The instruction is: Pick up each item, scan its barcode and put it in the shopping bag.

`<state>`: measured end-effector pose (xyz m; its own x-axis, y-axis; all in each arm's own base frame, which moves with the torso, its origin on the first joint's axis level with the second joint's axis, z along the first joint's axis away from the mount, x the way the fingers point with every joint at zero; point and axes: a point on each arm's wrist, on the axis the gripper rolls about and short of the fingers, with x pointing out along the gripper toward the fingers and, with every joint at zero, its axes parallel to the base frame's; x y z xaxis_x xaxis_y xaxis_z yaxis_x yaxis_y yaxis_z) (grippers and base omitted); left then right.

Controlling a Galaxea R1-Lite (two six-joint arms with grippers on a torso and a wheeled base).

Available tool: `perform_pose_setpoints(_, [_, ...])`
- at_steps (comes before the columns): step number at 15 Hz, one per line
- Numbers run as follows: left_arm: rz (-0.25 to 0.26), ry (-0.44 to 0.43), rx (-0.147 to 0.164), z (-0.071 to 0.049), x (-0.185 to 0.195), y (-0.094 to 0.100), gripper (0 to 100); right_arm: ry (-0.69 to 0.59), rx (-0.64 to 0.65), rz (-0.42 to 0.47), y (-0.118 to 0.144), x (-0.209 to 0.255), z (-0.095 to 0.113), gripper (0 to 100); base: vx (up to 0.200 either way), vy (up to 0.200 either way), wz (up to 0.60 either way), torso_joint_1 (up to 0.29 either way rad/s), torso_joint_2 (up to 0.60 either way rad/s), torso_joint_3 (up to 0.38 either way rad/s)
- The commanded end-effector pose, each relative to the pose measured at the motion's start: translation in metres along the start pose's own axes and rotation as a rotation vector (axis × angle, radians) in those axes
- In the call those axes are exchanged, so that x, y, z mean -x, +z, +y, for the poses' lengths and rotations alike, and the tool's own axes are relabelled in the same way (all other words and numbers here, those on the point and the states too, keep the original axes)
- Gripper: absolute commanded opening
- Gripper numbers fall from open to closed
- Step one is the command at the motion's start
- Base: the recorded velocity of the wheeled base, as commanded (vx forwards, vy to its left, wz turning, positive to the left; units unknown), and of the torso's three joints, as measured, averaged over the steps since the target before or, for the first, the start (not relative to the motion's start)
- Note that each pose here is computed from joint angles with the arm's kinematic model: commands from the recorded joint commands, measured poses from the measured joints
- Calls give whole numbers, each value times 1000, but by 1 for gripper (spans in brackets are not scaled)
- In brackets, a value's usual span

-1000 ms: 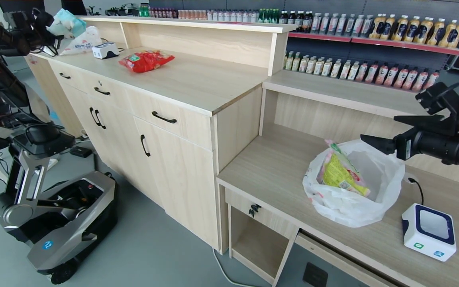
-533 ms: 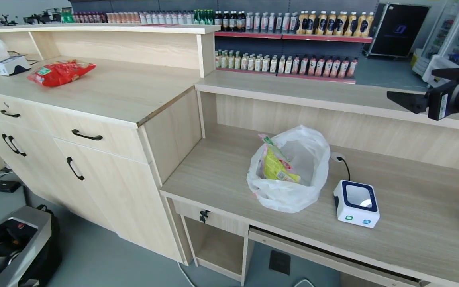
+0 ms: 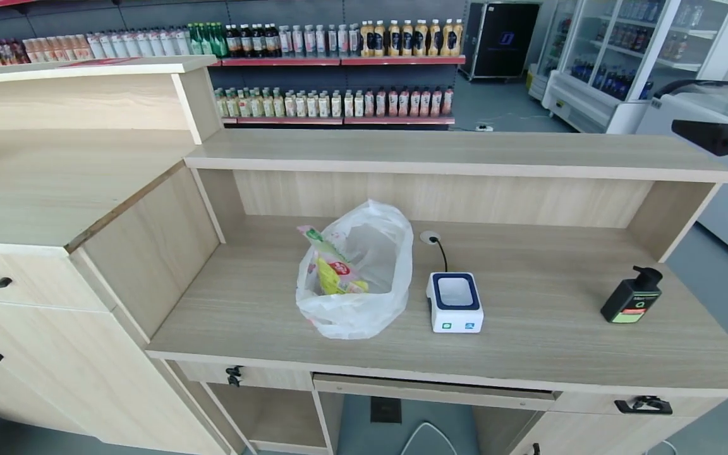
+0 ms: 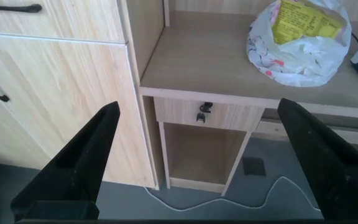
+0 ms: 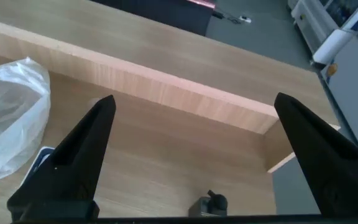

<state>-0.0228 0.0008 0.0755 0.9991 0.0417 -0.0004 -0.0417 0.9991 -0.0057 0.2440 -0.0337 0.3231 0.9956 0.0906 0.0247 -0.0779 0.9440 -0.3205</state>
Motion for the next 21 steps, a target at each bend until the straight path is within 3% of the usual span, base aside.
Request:
perform_pose_setpoints(1, [0, 1, 0, 0, 0, 0, 100, -25, -16, 17, -7, 2, -15, 100, 0, 0, 0, 159, -393, -207])
perform_pose_setpoints(4, [0, 1, 0, 0, 0, 0, 100, -31, -129, 22, -9, 22, -10, 100, 0, 0, 0, 180, -373, -211])
perform_pose_setpoints(10, [0, 1, 0, 0, 0, 0, 100, -74, -155, 76, -25, 33, -13, 100, 0, 0, 0, 42, -97, -50])
perform_pose_setpoints(14, [0, 1, 0, 0, 0, 0, 100, -109, -205, 162, -50, 39, -16, 100, 150, 0, 0, -2, 2, 3])
perform_pose_setpoints(17, [0, 1, 0, 0, 0, 0, 100, -147, -222, 200, -58, 36, -16, 100, 0, 0, 0, 0, 0, 0])
perform_pose_setpoints(21, [0, 1, 0, 0, 0, 0, 100, -232, -247, 326, -86, 31, -12, 100, 0, 0, 0, 0, 0, 0])
